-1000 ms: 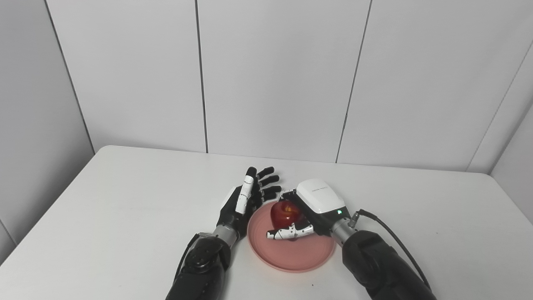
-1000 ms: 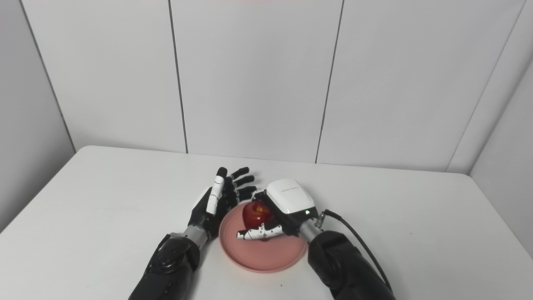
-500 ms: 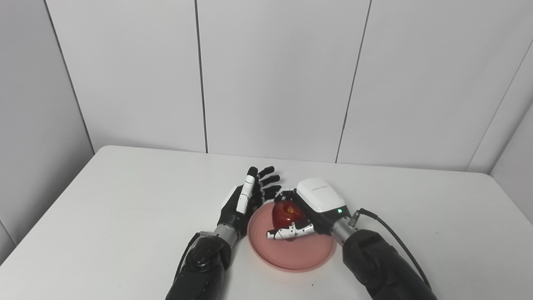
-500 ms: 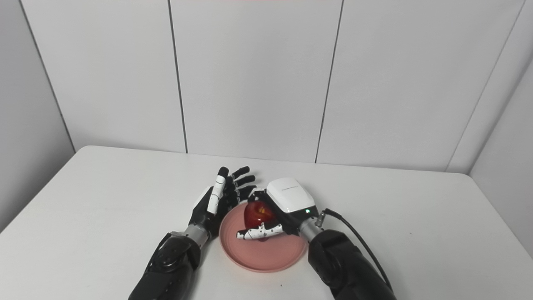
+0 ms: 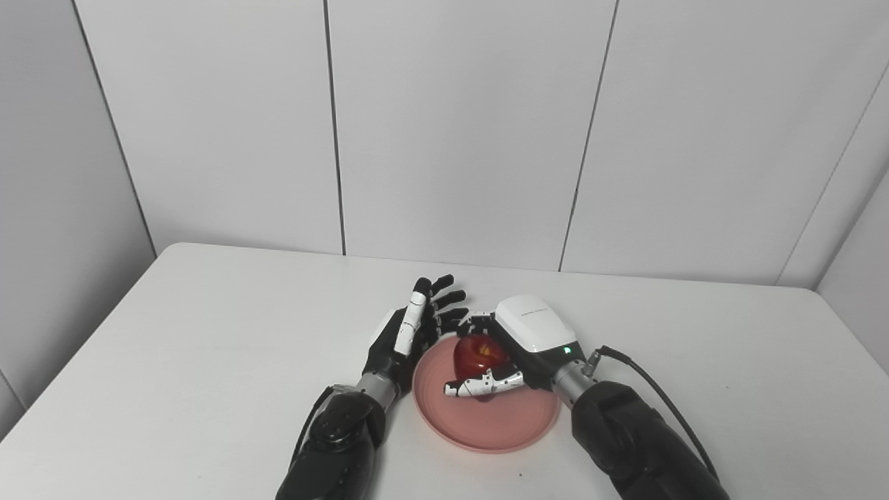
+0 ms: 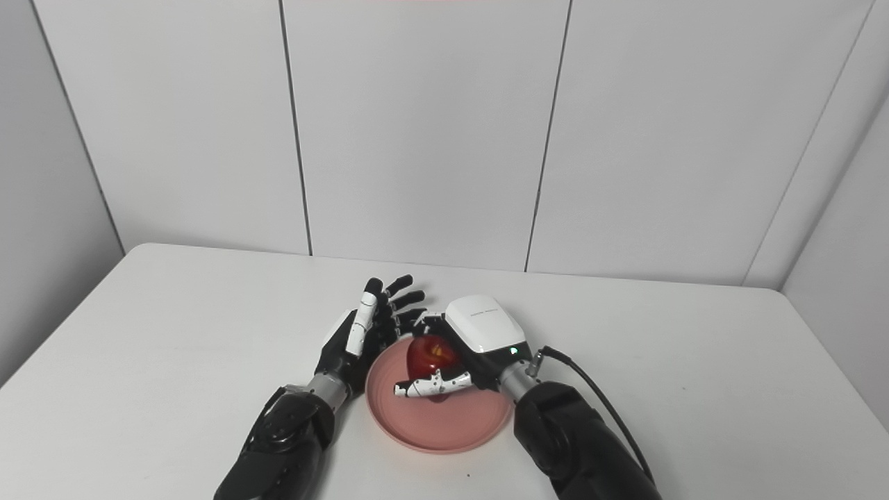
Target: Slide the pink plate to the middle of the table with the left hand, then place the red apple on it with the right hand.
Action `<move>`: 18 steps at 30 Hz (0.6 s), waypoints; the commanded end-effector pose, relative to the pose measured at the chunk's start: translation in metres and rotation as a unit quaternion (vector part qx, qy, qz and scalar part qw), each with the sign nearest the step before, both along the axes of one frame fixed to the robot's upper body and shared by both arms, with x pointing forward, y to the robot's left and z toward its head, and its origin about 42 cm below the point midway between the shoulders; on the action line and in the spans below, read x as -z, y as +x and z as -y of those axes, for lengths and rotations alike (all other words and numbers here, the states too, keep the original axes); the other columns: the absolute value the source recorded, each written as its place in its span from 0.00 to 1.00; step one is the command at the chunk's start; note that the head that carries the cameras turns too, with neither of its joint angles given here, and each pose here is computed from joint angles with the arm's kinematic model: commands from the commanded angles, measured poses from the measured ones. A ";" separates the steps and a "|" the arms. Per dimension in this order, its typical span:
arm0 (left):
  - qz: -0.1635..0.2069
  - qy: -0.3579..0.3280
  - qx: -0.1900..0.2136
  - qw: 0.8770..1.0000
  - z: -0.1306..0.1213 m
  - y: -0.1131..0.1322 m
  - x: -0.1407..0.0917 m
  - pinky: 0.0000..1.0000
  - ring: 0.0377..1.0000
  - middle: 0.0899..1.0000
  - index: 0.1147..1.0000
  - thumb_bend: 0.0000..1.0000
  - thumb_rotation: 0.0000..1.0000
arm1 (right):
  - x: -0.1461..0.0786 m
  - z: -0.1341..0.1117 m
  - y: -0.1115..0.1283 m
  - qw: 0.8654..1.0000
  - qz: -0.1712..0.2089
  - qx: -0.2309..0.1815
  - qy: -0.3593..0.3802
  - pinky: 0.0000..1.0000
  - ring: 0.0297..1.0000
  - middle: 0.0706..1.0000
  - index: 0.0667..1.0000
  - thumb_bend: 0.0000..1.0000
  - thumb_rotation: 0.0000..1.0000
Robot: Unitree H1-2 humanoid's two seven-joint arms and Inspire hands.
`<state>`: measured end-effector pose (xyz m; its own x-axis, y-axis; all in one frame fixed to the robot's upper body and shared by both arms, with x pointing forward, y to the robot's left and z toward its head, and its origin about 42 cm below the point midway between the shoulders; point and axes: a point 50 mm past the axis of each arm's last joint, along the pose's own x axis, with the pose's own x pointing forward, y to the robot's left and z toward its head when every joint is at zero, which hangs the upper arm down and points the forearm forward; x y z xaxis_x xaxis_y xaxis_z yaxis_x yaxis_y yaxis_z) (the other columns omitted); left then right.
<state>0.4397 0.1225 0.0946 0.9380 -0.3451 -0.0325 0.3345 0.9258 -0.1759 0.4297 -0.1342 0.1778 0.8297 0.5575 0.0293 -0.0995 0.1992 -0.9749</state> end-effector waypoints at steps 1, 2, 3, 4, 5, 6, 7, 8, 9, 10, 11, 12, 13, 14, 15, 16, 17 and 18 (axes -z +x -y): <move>-0.060 0.012 -0.001 0.998 -0.003 -0.016 0.031 0.81 0.78 0.83 0.85 0.84 0.99 | -0.040 -0.002 0.012 0.999 0.048 0.003 0.024 0.48 0.54 0.57 0.62 0.95 0.80; -0.059 0.012 0.000 0.998 -0.003 -0.016 0.031 0.81 0.77 0.83 0.86 0.83 0.99 | -0.044 -0.001 0.013 0.998 0.053 0.004 0.028 0.47 0.53 0.56 0.62 0.95 0.80; -0.059 0.011 0.000 0.998 -0.003 -0.015 0.030 0.81 0.78 0.83 0.84 0.83 0.99 | -0.048 -0.001 0.013 0.998 0.057 0.004 0.032 0.46 0.52 0.56 0.62 0.95 0.81; -0.059 0.009 0.000 0.998 -0.003 -0.015 0.030 0.81 0.78 0.82 0.83 0.84 0.99 | -0.051 0.000 0.012 0.997 0.062 0.004 0.035 0.45 0.51 0.55 0.62 0.95 0.82; -0.060 0.007 0.000 0.998 -0.004 -0.015 0.030 0.81 0.77 0.82 0.82 0.83 0.99 | -0.055 0.000 0.012 0.997 0.068 0.003 0.039 0.44 0.50 0.55 0.62 0.95 0.83; -0.059 0.007 0.000 0.998 -0.004 -0.015 0.030 0.80 0.77 0.82 0.81 0.83 0.99 | -0.058 0.000 0.012 0.996 0.073 0.001 0.043 0.43 0.49 0.55 0.62 0.95 0.84; -0.059 0.006 0.001 0.998 -0.004 -0.015 0.030 0.80 0.77 0.82 0.80 0.83 0.99 | -0.062 0.000 0.012 0.996 0.078 0.000 0.049 0.43 0.49 0.55 0.62 0.95 0.85; -0.059 0.004 0.000 0.998 -0.004 -0.015 0.029 0.79 0.77 0.82 0.79 0.83 0.99 | -0.066 0.001 0.011 0.995 0.083 -0.002 0.051 0.44 0.51 0.56 0.62 0.95 0.85; -0.060 0.003 0.000 0.998 -0.004 -0.015 0.029 0.79 0.76 0.81 0.79 0.83 0.98 | -0.069 0.002 0.011 0.995 0.086 -0.002 0.053 0.46 0.53 0.58 0.63 0.94 0.86; -0.060 0.002 -0.001 0.998 -0.005 -0.015 0.029 0.79 0.76 0.81 0.79 0.83 0.98 | -0.071 0.002 0.011 0.995 0.088 -0.003 0.054 0.47 0.53 0.58 0.63 0.94 0.86; -0.060 0.001 -0.002 0.998 -0.005 -0.015 0.029 0.79 0.76 0.81 0.79 0.83 0.98 | -0.075 0.004 0.011 0.994 0.088 -0.002 0.059 0.47 0.54 0.59 0.63 0.94 0.86; -0.061 0.001 -0.003 0.998 -0.005 -0.015 0.029 0.78 0.76 0.81 0.79 0.84 0.98 | -0.077 0.005 0.011 0.994 0.088 -0.002 0.062 0.49 0.55 0.60 0.63 0.94 0.87; -0.061 0.001 -0.003 0.998 -0.005 -0.014 0.028 0.78 0.76 0.82 0.79 0.84 0.97 | -0.080 0.006 0.011 0.994 0.087 -0.001 0.066 0.50 0.56 0.60 0.63 0.95 0.87; -0.061 0.002 -0.005 0.998 -0.005 -0.014 0.028 0.80 0.77 0.82 0.79 0.85 0.97 | -0.082 0.008 0.011 0.994 0.087 -0.001 0.070 0.51 0.57 0.61 0.64 0.95 0.89; -0.061 0.001 -0.007 0.998 -0.005 -0.014 0.027 0.81 0.77 0.81 0.79 0.85 0.97 | -0.083 0.010 0.011 0.994 0.087 0.000 0.073 0.51 0.58 0.62 0.65 0.95 0.90; -0.060 0.001 -0.009 0.998 -0.004 -0.014 0.027 0.82 0.78 0.81 0.79 0.85 0.96 | -0.083 0.011 0.011 0.993 0.087 0.001 0.076 0.51 0.60 0.63 0.66 0.96 0.92; -0.060 -0.001 -0.010 0.998 -0.004 -0.014 0.026 0.82 0.78 0.81 0.78 0.85 0.96 | -0.083 0.013 0.012 0.993 0.087 0.003 0.078 0.52 0.60 0.64 0.67 0.96 0.93; -0.059 -0.003 -0.011 0.998 -0.004 -0.014 0.026 0.82 0.79 0.82 0.78 0.85 0.96 | -0.083 0.015 0.012 0.993 0.087 0.005 0.080 0.53 0.62 0.65 0.68 0.97 0.94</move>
